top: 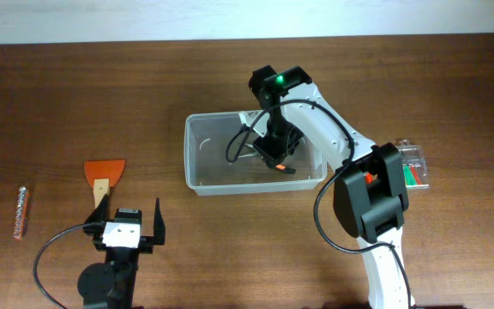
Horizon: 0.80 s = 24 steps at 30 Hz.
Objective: Pack container
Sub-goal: 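Lower the pliers into the container and open the right gripper, then move the right gripper over the clear screwdriver case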
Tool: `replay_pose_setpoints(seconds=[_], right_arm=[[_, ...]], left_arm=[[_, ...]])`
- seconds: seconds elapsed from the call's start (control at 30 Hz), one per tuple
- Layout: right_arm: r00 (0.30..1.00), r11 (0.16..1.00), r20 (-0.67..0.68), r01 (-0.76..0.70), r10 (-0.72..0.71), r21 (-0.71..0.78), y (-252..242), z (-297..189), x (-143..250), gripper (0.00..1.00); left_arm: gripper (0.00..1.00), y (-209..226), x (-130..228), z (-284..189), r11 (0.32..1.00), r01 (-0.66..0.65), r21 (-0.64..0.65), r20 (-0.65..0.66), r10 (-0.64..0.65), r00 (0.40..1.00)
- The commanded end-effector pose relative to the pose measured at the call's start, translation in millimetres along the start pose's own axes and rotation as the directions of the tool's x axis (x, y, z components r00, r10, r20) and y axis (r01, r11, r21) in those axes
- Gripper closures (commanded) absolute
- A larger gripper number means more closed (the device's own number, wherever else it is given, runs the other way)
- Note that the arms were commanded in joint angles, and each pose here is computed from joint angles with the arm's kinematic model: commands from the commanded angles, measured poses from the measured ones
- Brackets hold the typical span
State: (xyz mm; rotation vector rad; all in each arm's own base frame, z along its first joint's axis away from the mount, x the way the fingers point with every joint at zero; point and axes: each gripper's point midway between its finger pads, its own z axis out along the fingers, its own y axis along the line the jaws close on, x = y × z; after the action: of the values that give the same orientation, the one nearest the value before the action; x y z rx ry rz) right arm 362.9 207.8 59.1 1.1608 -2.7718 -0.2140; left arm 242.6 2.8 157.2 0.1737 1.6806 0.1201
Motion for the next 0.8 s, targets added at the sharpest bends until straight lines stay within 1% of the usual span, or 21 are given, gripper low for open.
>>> replay_pose_setpoints(seconds=[0.0, 0.1, 0.17, 0.33, 0.37, 0.4, 0.5, 0.63, 0.77], right_arm=[[0.997, 1.000, 0.070, 0.016, -0.016, 0.004, 4.8, -25.8, -15.8, 0.71], [0.991, 0.999, 0.132, 0.025, -0.028, 0.027, 6.1, -55.7, -26.1, 0.67], [0.982, 0.998, 0.187, 0.026, -0.035, 0.049, 7.0, -83.5, -31.8, 0.59], [0.959, 0.992, 0.283, -0.015, -0.021, 0.125, -0.3, -150.4, -21.4, 0.25], [0.944, 0.983, 0.327, -0.105, 0.051, 0.150, -9.8, -166.3, -18.7, 0.17], [0.931, 0.979, 0.359, -0.125, 0.060, 0.161, -14.0, -178.6, -15.8, 0.11], [0.905, 0.959, 0.418, -0.188, 0.086, 0.211, -28.4, -210.0, 3.2, 0.01], [0.844, 0.872, 0.502, -0.380, 0.190, 0.308, -61.3, -257.3, 47.8, 0.02], [0.798, 0.827, 0.548, -0.471, 0.251, 0.307, -75.7, -283.8, 94.8, 0.01]], left_arm=[[0.01, 2.5, 1.0, 0.0, 1.000, 0.012, -0.014, 0.003, -0.012, 1.000], [0.01, 2.5, 1.0, 0.0, 1.000, 0.012, -0.014, 0.003, -0.012, 1.000], [0.01, 2.5, 1.0, 0.0, 1.000, 0.012, -0.014, 0.003, -0.012, 1.000], [0.01, 2.5, 1.0, 0.0, 1.000, 0.013, -0.014, 0.003, -0.013, 1.000], [0.01, 2.5, 1.0, 0.0, 1.000, 0.013, -0.014, 0.003, -0.013, 1.000], [0.01, 2.5, 1.0, 0.0, 1.000, 0.013, -0.014, 0.003, -0.013, 1.000], [0.01, 2.5, 1.0, 0.0, 1.000, 0.013, -0.014, 0.003, -0.013, 1.000], [0.01, 2.5, 1.0, 0.0, 1.000, 0.012, -0.014, 0.003, -0.012, 1.000], [0.01, 2.6, 0.9, 0.0, 1.000, 0.012, -0.014, 0.004, -0.012, 1.000]])
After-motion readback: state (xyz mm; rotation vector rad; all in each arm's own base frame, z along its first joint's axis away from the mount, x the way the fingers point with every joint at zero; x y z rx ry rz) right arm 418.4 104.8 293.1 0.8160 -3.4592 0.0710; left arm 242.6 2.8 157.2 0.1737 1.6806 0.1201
